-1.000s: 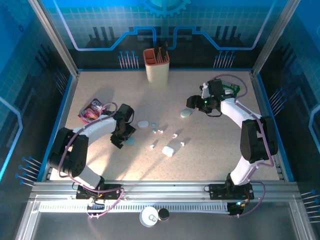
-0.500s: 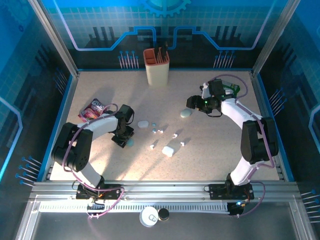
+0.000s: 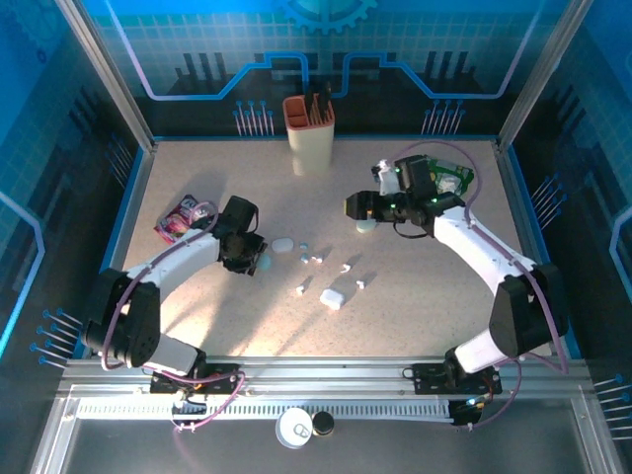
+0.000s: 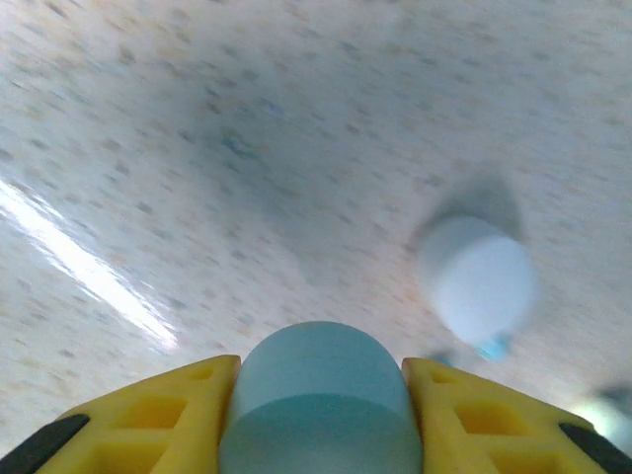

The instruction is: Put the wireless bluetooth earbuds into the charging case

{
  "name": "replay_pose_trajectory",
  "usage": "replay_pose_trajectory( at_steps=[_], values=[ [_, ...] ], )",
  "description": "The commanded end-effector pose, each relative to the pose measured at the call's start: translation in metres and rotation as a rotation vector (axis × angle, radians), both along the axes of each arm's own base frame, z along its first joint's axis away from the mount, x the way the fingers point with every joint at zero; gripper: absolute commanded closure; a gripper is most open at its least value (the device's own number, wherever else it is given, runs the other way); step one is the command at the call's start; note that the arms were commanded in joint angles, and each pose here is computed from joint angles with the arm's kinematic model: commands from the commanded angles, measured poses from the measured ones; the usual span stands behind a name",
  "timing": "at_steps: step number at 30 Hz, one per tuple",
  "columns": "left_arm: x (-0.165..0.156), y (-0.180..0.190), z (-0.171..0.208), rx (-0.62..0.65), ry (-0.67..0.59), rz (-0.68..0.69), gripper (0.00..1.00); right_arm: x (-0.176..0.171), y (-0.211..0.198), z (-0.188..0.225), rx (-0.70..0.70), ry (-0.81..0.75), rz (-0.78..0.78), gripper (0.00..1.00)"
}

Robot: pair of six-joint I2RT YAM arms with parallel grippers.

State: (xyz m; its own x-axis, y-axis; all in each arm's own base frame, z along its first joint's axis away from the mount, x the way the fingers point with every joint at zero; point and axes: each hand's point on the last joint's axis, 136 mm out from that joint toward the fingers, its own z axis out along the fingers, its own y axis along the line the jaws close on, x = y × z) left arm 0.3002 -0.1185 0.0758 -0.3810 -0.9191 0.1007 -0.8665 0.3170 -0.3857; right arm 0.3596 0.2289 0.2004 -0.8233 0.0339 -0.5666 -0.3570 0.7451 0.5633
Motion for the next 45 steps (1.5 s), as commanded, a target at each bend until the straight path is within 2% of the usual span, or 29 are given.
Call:
replay_pose_trajectory(
  at_steps=[1,6,10,15,28,30,37,39,40,42,43,45],
  values=[
    [0.022,-0.028,0.033,-0.200,-0.075,0.061,0.61,-0.015,0.041,0.025,0.119,-0.055,0.092,0.27],
    [0.038,-0.051,0.064,-0.306,-0.133,0.073,0.62,-0.026,0.087,0.035,0.181,-0.061,0.171,0.27],
    [0.046,-0.064,0.084,-0.385,-0.184,0.115,0.63,-0.033,0.109,0.026,0.184,-0.038,0.211,0.26],
    [0.051,-0.078,0.095,-0.471,-0.203,0.150,0.63,-0.031,0.123,0.017,0.189,-0.013,0.215,0.27],
    [0.051,-0.091,0.113,-0.552,-0.217,0.162,0.64,-0.020,0.137,-0.006,0.183,0.052,0.215,0.35],
    [0.051,-0.090,0.113,-0.550,-0.220,0.158,0.63,-0.017,0.138,-0.005,0.187,0.053,0.211,0.40],
    [0.045,-0.087,0.101,-0.546,-0.201,0.179,0.63,-0.016,0.140,-0.003,0.195,0.058,0.211,0.73],
    [0.046,-0.087,0.103,-0.546,-0.208,0.173,0.64,-0.017,0.140,-0.002,0.197,0.059,0.217,0.76],
    [0.046,-0.087,0.102,-0.545,-0.206,0.173,0.62,-0.018,0.140,-0.001,0.200,0.059,0.220,0.77],
    [0.048,-0.087,0.102,-0.539,-0.216,0.163,0.53,-0.019,0.140,0.004,0.206,0.049,0.223,0.78],
    [0.049,-0.087,0.103,-0.534,-0.232,0.157,0.47,-0.018,0.139,0.006,0.208,0.046,0.220,0.78],
    [0.054,-0.083,0.107,-0.505,-0.276,0.148,0.24,-0.017,0.134,0.011,0.212,0.041,0.211,0.78]
  ],
)
